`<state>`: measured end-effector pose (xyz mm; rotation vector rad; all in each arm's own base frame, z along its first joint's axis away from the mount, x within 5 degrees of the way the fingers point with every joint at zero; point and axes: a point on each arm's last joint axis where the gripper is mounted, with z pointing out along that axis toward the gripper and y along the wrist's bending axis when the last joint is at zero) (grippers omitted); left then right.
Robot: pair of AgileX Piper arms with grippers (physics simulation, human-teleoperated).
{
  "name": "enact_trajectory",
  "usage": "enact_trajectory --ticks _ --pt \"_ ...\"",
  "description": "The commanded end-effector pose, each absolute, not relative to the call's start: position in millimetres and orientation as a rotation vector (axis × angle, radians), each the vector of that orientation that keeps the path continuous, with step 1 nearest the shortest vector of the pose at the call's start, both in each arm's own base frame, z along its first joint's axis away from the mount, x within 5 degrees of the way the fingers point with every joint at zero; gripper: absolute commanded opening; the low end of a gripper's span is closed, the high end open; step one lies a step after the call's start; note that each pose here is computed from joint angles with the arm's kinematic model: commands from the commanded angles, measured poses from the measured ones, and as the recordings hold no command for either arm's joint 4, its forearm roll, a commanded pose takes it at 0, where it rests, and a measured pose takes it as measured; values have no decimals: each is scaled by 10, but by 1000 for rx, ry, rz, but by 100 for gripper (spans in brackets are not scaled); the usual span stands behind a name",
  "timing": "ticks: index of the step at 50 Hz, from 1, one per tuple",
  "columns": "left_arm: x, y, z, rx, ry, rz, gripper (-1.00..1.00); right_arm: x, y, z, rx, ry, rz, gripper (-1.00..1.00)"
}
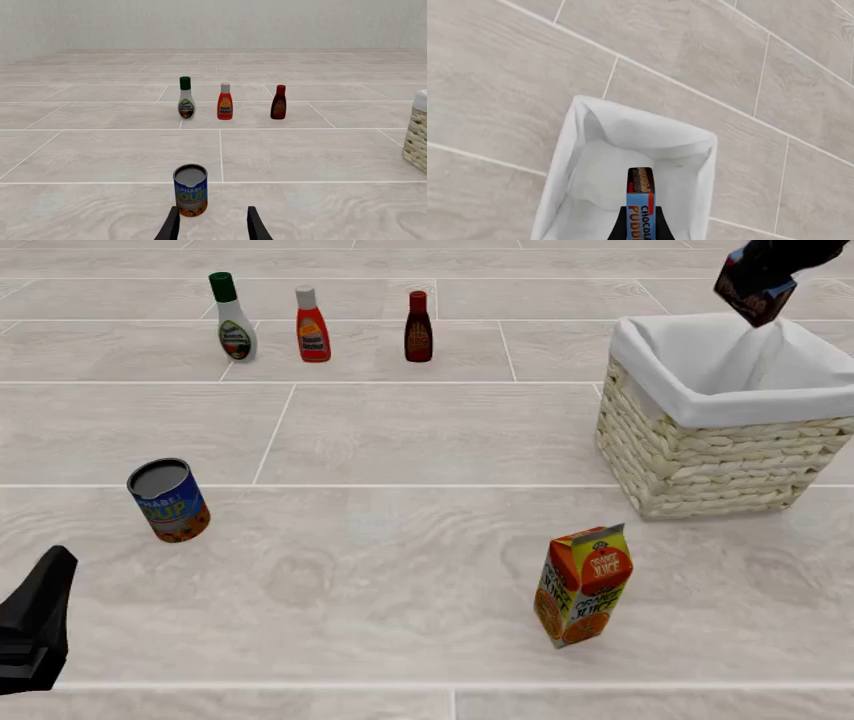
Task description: Pick the chocolate pudding and place it in the basket.
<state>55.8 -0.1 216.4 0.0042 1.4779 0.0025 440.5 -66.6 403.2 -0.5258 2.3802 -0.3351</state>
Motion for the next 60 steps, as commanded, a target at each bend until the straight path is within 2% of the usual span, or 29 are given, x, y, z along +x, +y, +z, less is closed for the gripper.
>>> enact_trajectory --ticks 1,60 --pt "558 0 2159 3 1479 3 100 4443 -685 3988 -515 2394 -329 -100" --pt "558 0 2159 3 1479 3 100 4675 -781 3494 -576 2499 -306 -100"
